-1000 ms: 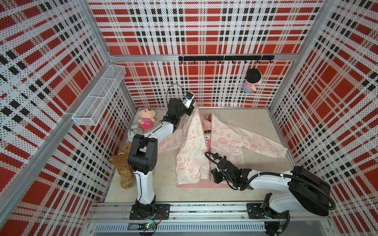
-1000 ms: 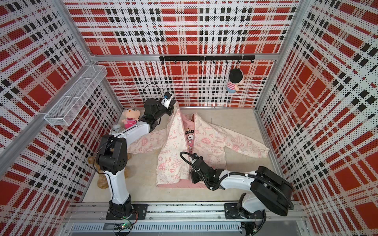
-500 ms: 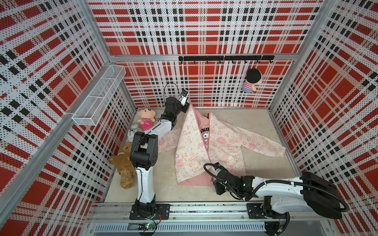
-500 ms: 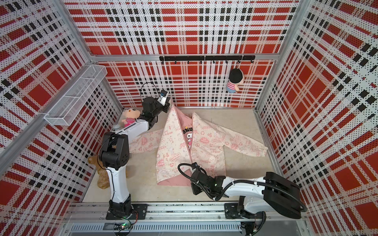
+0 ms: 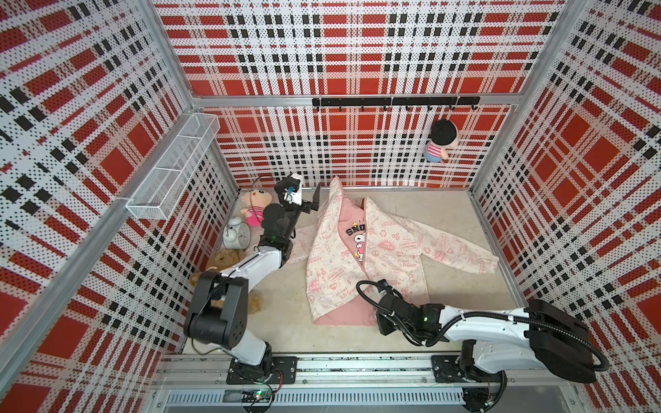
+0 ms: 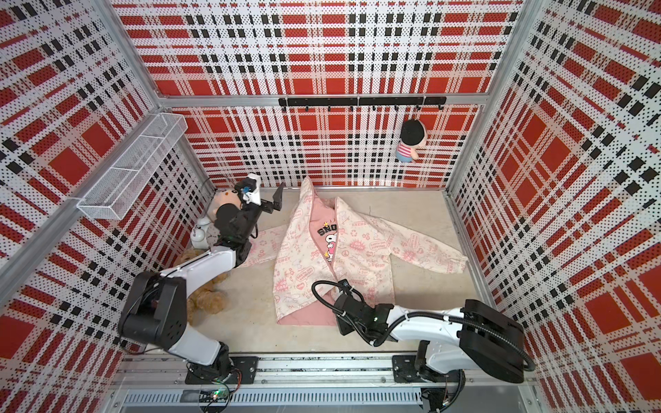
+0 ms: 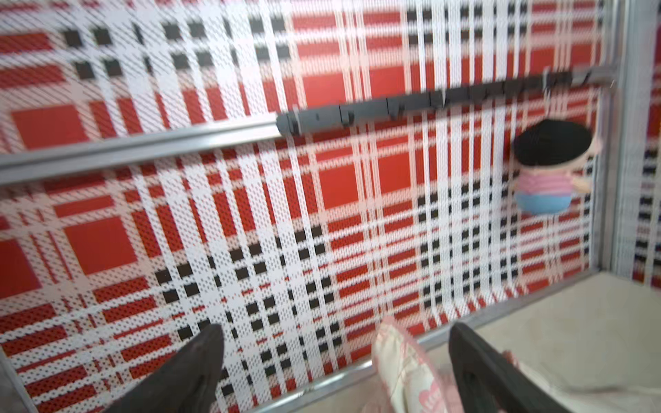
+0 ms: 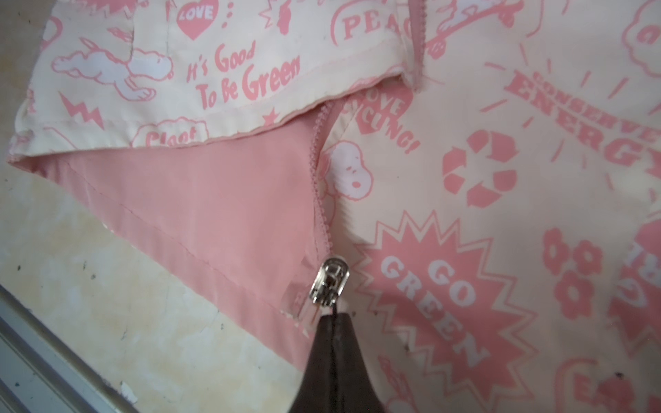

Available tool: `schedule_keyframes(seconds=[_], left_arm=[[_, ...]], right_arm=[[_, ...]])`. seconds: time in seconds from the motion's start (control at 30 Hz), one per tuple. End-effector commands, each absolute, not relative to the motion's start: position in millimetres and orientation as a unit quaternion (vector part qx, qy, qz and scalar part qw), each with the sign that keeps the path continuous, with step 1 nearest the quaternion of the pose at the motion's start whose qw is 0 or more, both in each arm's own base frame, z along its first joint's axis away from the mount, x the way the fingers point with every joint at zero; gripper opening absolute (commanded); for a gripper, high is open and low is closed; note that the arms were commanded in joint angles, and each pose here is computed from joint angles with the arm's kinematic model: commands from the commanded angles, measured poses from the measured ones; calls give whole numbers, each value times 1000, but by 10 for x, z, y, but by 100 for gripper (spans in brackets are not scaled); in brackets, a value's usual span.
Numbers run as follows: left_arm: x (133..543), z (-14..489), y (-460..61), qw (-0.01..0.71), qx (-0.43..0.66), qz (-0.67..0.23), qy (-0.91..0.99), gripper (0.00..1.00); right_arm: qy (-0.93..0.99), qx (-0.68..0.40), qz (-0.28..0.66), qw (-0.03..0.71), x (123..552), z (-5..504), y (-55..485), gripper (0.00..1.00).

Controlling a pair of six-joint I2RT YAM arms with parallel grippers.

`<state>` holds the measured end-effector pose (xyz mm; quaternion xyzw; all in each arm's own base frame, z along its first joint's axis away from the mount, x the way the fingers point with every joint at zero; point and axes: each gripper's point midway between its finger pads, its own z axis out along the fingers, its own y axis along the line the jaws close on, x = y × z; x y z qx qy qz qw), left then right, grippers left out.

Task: Unzip the jacket
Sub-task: Unzip the zipper on the jacket, then smooth out the jacket at the center of the board.

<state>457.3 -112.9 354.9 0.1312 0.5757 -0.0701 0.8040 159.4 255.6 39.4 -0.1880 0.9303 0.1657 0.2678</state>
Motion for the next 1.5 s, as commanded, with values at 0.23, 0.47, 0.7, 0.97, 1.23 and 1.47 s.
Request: schedule_keyframes(seconds=[0.23,0.47,0.7,0.97,1.23,1.47], left_arm=[[3599,3571,-1601,712,217,-125,656,98],[2907,3098,-2144,627,314,-235,673,100],[2740,2303,-2698,517,354,-253,737,99],[2564,1526,-2897,437,439,-224,752,90],[2472,1251,-3043,397,524,-224,719,80],[2431,1129,-3239,374,559,-236,701,76]], right_arm=[[875,-226,298,308,1549,983,2973,42],[890,-121,269,346,1889,1373,2441,51],[902,20,271,337,2255,1285,1745,57],[906,24,286,312,2323,1104,1701,57],[913,38,296,279,2263,832,1740,55],[914,41,293,276,2205,757,1695,55]])
